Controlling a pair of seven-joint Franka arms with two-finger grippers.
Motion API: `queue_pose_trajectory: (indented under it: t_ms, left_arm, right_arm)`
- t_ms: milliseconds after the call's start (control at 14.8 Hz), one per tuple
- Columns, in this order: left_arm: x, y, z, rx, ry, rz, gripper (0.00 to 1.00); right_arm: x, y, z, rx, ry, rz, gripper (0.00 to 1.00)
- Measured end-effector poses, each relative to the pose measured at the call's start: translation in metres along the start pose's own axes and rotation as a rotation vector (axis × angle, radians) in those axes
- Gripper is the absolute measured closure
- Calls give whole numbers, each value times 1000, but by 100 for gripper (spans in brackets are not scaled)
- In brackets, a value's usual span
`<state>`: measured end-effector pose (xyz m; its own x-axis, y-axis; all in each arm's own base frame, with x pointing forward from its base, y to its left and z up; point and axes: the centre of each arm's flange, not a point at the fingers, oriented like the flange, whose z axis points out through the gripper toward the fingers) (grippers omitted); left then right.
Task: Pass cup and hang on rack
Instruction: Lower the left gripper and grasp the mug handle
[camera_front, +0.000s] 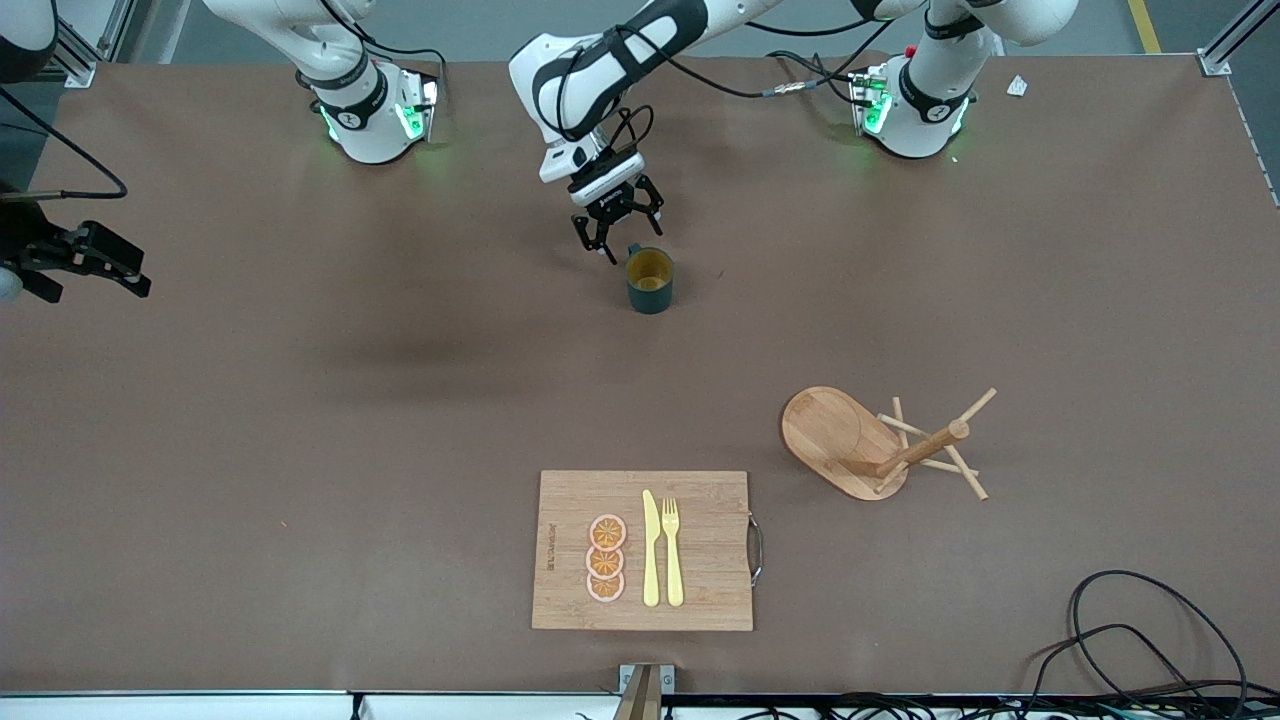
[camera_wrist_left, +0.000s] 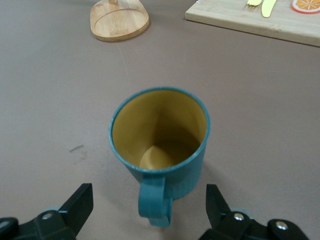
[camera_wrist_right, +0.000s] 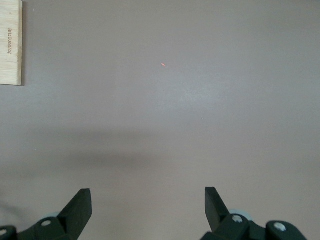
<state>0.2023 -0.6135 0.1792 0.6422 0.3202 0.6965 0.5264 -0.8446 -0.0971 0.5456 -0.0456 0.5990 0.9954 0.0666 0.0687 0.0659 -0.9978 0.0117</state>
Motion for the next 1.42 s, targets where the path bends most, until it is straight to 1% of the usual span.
queue_pose_trajectory:
  t_ms: [203,473,540,608,675,743,878,945,1080,1148,1283,1418]
  left_arm:
    - [-18,-2,12,-6,24,1,1]
    - [-27,-3,25,-10,43,10,4]
    - [-28,-2,27,-11,47,9,9]
    - [-30,-3,29,-11,48,9,19]
    - [-31,-3,30,-9,49,10,20]
    - [-32,-3,30,-9,49,10,23]
    - [-32,-3,30,-9,48,10,42]
    - [-31,-2,30,-10,48,9,56]
    - [-31,-2,29,-11,48,7,73]
    - [-29,1,28,-14,46,1,80]
    - [-18,12,19,-22,29,-35,79]
    - [3,28,7,-8,-19,-70,79]
  right_arm:
    - [0,0,0,1,1,0,0]
    - [0,0,0,2,2,-1,0]
    - [0,0,0,2,2,-1,0]
    - [0,0,0,2,2,-1,0]
    - [0,0,0,2,1,-1,0]
    - [0,-1,-1,2,2,-1,0]
    - [-1,-1,-3,2,4,-3,0]
    - [-2,-1,-4,2,5,-10,0]
    - [-3,2,-4,3,0,-22,0]
    - [-4,5,-4,3,-1,-24,0]
    - [-5,9,-4,3,-4,-31,0]
    - [-6,9,-4,4,-10,-35,0]
